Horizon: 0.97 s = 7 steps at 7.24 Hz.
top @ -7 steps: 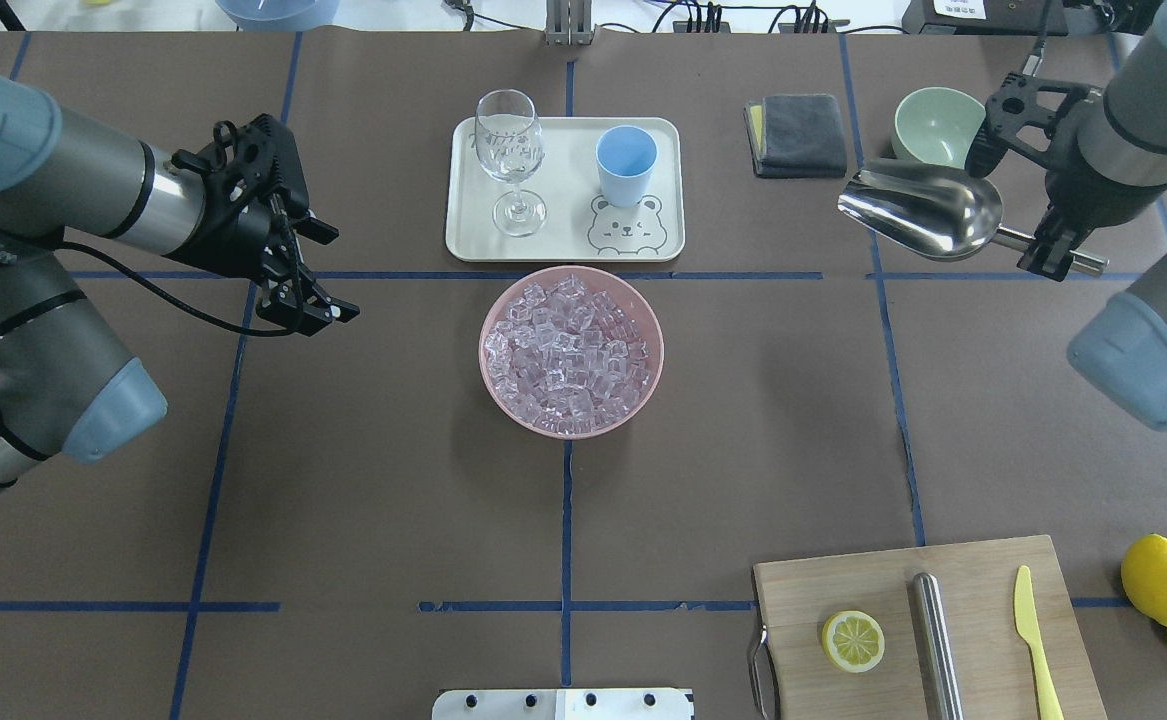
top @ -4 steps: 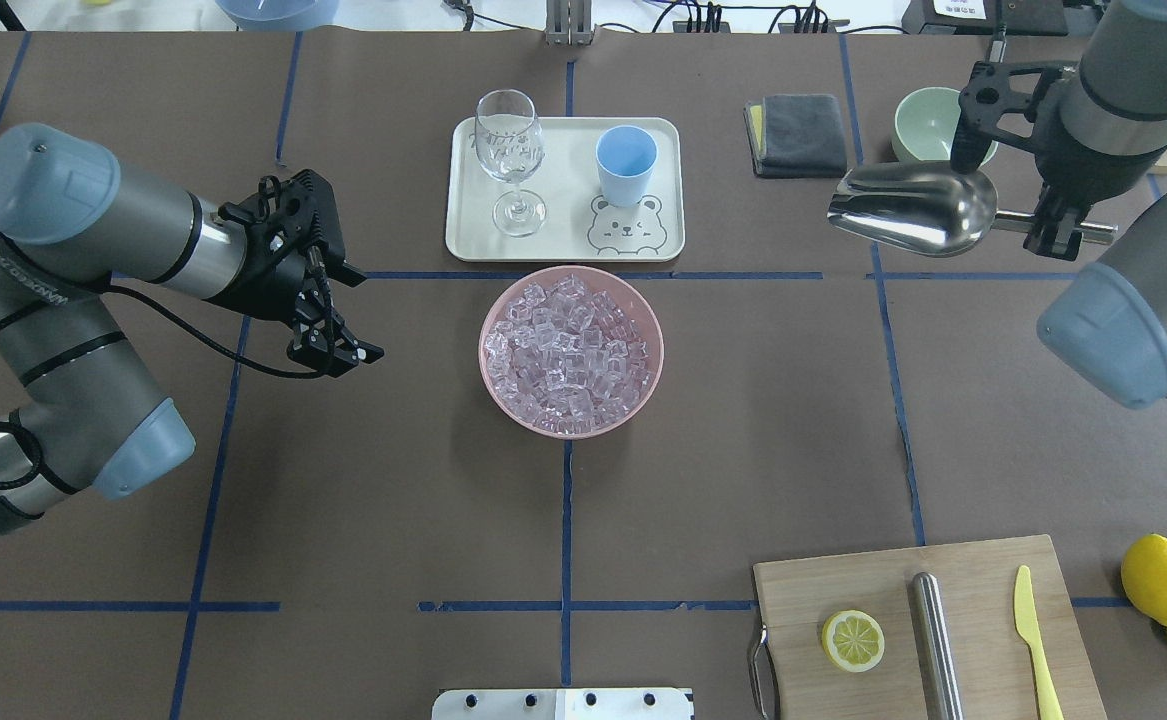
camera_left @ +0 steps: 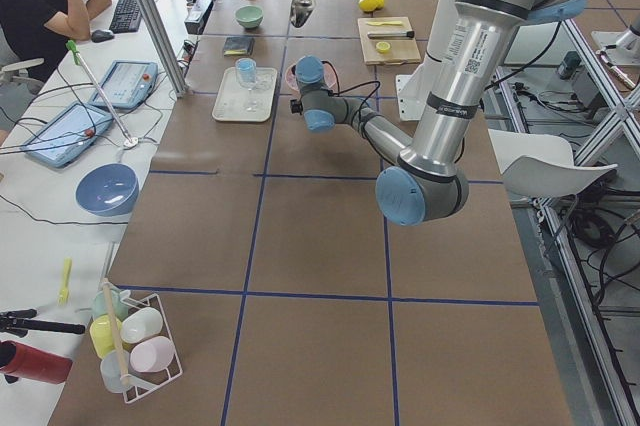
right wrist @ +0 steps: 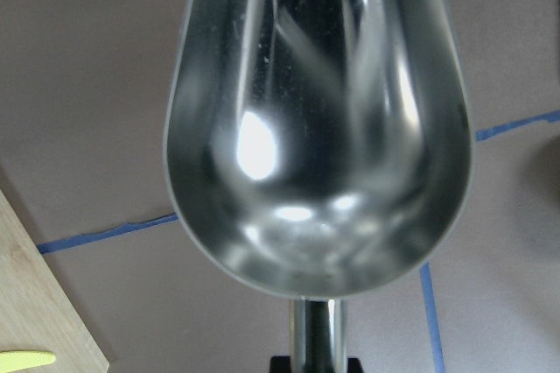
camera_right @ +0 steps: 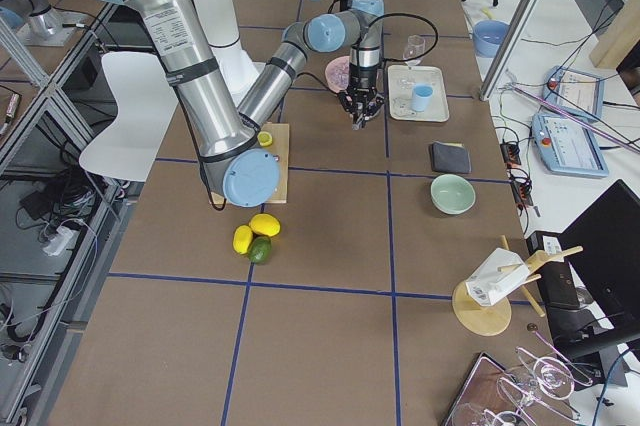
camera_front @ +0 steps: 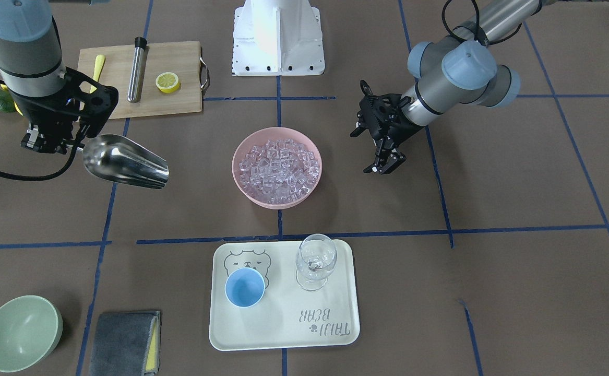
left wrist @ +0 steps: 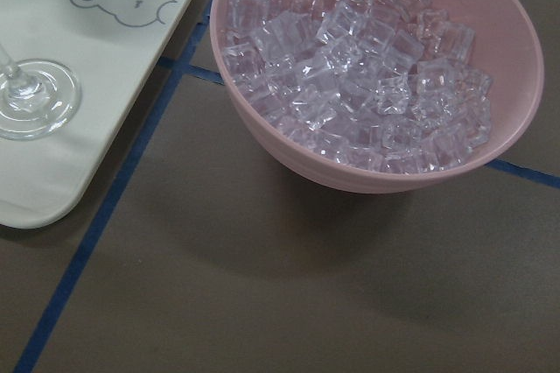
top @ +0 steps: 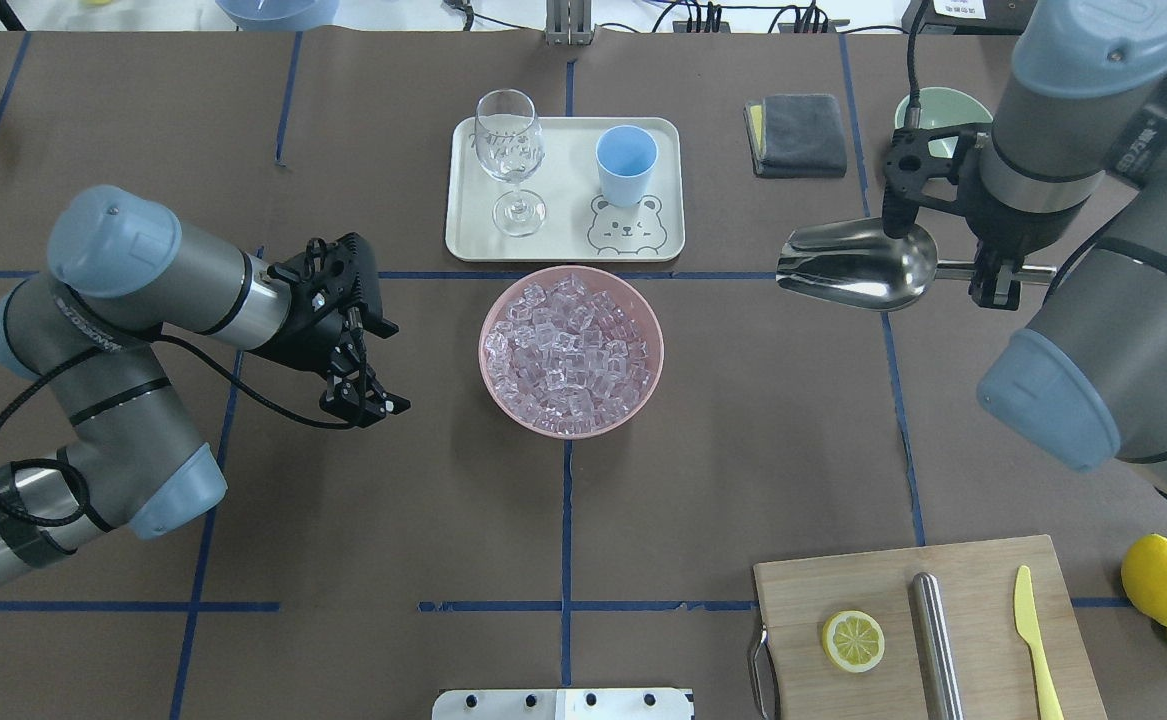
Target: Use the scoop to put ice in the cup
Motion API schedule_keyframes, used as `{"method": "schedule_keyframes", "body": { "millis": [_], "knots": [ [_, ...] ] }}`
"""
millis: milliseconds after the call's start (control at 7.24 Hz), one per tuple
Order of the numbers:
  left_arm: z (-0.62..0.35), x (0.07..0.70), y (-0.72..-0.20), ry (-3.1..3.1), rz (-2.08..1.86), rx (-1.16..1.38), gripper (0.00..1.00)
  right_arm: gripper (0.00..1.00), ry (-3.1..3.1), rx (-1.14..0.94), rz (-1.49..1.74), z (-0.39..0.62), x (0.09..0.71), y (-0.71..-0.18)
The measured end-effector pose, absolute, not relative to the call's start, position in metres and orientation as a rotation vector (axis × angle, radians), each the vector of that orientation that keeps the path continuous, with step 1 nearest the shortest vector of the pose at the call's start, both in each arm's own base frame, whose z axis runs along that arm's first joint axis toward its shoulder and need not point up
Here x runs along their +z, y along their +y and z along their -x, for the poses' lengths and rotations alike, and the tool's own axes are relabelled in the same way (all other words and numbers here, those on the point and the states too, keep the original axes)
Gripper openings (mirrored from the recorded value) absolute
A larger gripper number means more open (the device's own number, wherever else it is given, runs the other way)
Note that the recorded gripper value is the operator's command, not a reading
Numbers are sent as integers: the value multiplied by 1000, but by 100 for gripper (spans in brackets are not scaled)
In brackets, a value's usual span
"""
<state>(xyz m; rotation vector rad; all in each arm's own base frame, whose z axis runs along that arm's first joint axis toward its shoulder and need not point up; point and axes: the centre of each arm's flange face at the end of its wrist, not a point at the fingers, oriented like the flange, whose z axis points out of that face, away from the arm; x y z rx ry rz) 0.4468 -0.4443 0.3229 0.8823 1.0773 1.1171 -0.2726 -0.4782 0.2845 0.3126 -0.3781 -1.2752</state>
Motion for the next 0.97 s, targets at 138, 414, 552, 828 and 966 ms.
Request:
{"method": "schedule_keyframes", "body": {
  "millis": [138, 414, 552, 828, 966],
  "knots": [
    [-461, 332, -437, 1103, -968, 1134, 100, 0, -373, -1292, -297, 282, 272, -475],
    [-484, 348, -430, 1115, -1093, 1155, 100, 0, -326, -1325, -277, 298, 242, -469],
    [-492, 347, -432, 1106, -1122, 1175, 100, 0, -314, -1338, -274, 305, 232, -467],
    [-501, 345, -439, 1099, -1124, 1180, 100, 0, -307, -1362, -262, 318, 217, -462],
    [-504, 342, -443, 1097, -1108, 1172, 100, 0, -307, -1372, -259, 324, 212, -459]
  ]
}}
